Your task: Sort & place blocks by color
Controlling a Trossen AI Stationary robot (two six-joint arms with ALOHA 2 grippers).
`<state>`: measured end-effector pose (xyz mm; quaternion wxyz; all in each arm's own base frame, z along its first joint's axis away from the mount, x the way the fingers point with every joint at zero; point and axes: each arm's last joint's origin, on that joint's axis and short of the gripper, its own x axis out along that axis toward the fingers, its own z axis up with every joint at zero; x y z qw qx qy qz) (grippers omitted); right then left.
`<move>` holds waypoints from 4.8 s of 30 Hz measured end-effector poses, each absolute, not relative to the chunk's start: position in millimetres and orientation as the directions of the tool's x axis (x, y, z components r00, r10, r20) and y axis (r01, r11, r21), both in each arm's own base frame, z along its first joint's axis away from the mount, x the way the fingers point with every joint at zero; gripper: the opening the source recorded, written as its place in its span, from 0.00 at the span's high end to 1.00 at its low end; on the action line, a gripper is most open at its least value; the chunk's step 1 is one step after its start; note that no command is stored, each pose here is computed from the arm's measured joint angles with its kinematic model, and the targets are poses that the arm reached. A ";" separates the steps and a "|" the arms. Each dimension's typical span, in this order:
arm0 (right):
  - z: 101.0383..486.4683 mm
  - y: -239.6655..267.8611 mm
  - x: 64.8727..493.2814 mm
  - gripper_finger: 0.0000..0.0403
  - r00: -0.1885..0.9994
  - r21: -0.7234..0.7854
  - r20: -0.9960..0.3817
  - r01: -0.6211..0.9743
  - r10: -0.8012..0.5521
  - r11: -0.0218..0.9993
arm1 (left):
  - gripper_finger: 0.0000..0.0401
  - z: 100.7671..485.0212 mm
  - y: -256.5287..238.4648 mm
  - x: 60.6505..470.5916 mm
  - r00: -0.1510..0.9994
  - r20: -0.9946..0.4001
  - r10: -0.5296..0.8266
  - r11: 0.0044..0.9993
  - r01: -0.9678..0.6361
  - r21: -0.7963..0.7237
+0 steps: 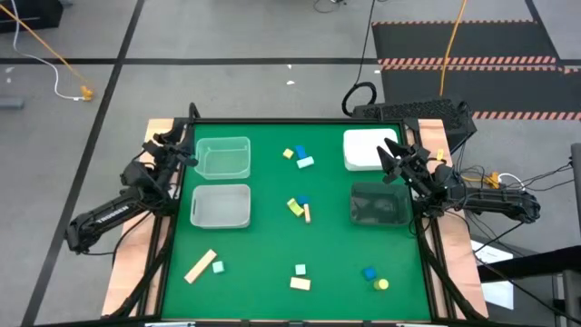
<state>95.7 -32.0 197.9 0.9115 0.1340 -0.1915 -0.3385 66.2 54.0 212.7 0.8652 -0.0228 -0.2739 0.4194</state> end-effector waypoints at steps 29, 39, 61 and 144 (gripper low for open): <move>197.9 -32.1 95.7 0.37 0.697 0.374 0.259 0.566 -0.669 0.735 | 0.33 212.7 54.0 66.2 0.498 0.454 0.739 0.647 -0.714 -0.269; 198.4 -32.0 95.6 0.37 0.697 0.376 0.263 0.562 -0.667 0.737 | 0.33 212.7 54.0 66.2 0.498 0.455 0.738 0.647 -0.713 -0.269; 216.5 -30.9 89.2 0.37 0.626 0.610 0.423 0.338 -0.655 0.717 | 0.33 212.7 54.0 66.2 0.498 0.455 0.738 0.647 -0.713 -0.269; 148.2 -153.8 314.3 0.37 0.750 0.018 -0.655 0.142 -0.096 0.990 | 0.33 212.6 54.0 66.2 0.498 0.455 0.738 0.647 -0.713 -0.269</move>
